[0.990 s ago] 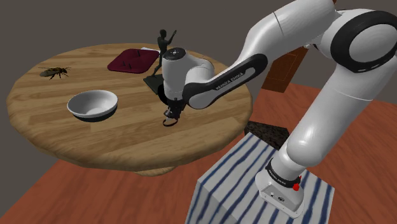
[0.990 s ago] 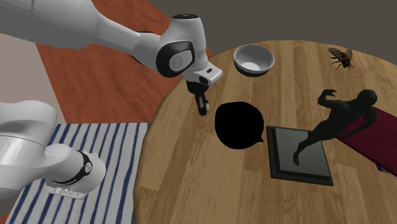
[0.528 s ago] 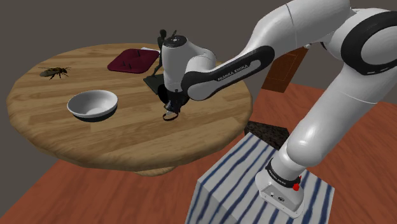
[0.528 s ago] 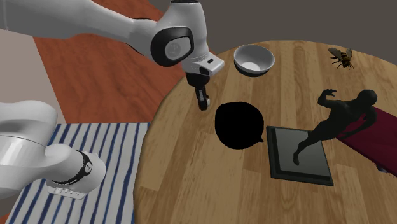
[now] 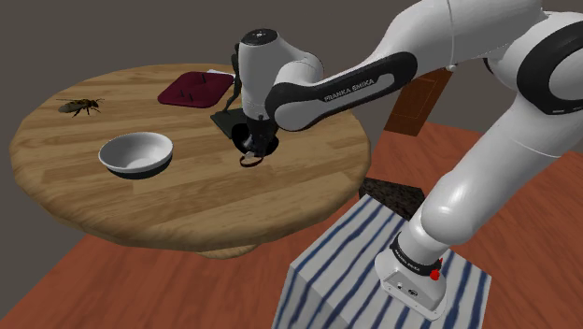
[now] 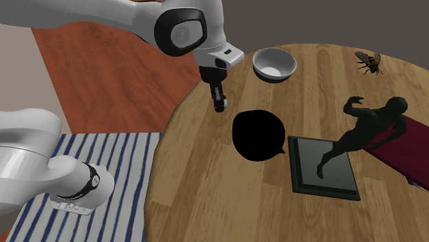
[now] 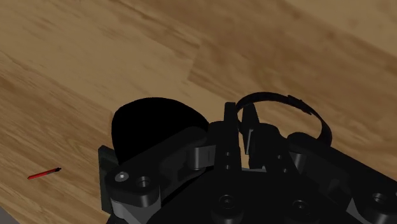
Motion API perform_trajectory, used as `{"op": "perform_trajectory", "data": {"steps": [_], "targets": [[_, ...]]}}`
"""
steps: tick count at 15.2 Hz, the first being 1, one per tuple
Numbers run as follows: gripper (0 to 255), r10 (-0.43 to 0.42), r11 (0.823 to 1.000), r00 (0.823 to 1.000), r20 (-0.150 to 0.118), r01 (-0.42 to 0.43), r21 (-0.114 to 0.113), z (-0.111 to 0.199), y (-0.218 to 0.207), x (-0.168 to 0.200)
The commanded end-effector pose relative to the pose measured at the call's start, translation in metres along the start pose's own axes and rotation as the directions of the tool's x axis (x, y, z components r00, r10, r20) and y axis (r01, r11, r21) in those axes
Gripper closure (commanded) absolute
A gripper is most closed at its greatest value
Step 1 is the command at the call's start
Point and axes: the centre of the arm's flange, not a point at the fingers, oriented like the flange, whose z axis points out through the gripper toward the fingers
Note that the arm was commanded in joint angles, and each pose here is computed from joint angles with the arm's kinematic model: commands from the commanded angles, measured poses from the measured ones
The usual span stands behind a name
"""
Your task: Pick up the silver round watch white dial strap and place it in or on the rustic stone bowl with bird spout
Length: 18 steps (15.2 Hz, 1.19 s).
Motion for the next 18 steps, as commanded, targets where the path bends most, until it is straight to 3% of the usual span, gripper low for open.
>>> {"op": "perform_trajectory", "data": {"steps": [1,15,18], "targets": [[255,0.0,1.0,1.0,0.0,0.0,0.0,-0.01,0.002,0.002],[255,0.0,1.0,1.0,0.0,0.0,0.0,-0.081,0.02,0.011],[255,0.0,1.0,1.0,0.0,0.0,0.0,-0.08,0.041,0.028]]}}
